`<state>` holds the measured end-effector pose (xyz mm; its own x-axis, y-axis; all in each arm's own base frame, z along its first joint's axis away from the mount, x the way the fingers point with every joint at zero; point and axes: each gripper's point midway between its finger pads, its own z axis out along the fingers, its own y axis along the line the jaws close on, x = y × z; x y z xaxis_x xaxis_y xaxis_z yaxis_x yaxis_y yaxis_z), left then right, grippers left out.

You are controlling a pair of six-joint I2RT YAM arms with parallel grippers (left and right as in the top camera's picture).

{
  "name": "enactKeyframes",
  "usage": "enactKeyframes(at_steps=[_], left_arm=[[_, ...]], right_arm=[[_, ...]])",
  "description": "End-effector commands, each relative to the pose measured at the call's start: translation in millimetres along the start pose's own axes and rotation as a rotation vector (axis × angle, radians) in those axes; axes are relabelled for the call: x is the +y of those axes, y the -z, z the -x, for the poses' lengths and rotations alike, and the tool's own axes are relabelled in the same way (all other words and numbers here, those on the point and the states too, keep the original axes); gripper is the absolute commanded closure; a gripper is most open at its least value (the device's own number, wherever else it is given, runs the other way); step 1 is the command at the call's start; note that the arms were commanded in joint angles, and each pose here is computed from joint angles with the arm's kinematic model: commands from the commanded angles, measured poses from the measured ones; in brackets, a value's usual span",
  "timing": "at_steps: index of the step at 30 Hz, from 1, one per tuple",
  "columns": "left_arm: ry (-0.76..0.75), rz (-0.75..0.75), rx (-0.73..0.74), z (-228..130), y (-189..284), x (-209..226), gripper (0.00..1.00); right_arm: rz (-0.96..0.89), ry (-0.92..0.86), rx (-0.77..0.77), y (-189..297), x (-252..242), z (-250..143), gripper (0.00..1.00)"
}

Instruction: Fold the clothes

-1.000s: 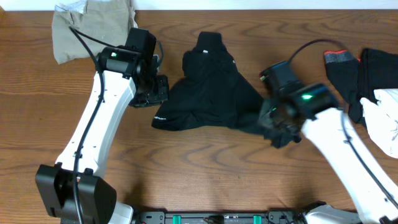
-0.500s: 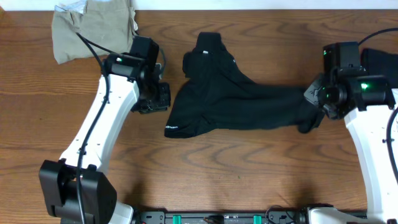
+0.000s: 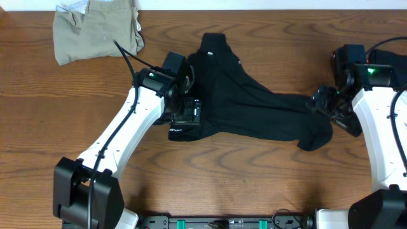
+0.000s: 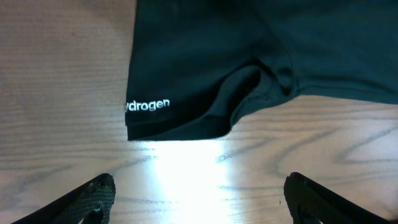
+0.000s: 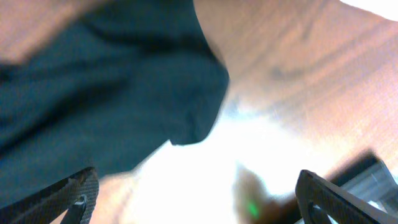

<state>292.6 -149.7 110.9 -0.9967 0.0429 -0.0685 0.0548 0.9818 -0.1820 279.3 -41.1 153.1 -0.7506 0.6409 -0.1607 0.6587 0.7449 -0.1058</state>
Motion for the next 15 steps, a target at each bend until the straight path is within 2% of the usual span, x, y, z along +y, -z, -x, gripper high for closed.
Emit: enactKeyframes(at_steps=[1,3,6,15], left_arm=[[0.034,0.014,0.032,1.2,-15.8,2.8,0.1],[0.047,0.025,0.059,1.2,-26.7,4.5,0.06],[0.101,0.051,0.118,-2.5,-46.7,9.0,0.05],[0.278,0.096,0.182,-6.3,-75.2,15.0,0.05]], right_arm=[[0.025,0.033,0.067,6.0,-0.1,-15.0,0.01],[0.044,0.103,0.117,5.9,3.2,-27.7,0.01],[0.028,0.143,0.155,3.0,1.9,-39.9,0.01],[-0.033,0.078,0.224,-34.2,-6.2,-65.2,0.01]])
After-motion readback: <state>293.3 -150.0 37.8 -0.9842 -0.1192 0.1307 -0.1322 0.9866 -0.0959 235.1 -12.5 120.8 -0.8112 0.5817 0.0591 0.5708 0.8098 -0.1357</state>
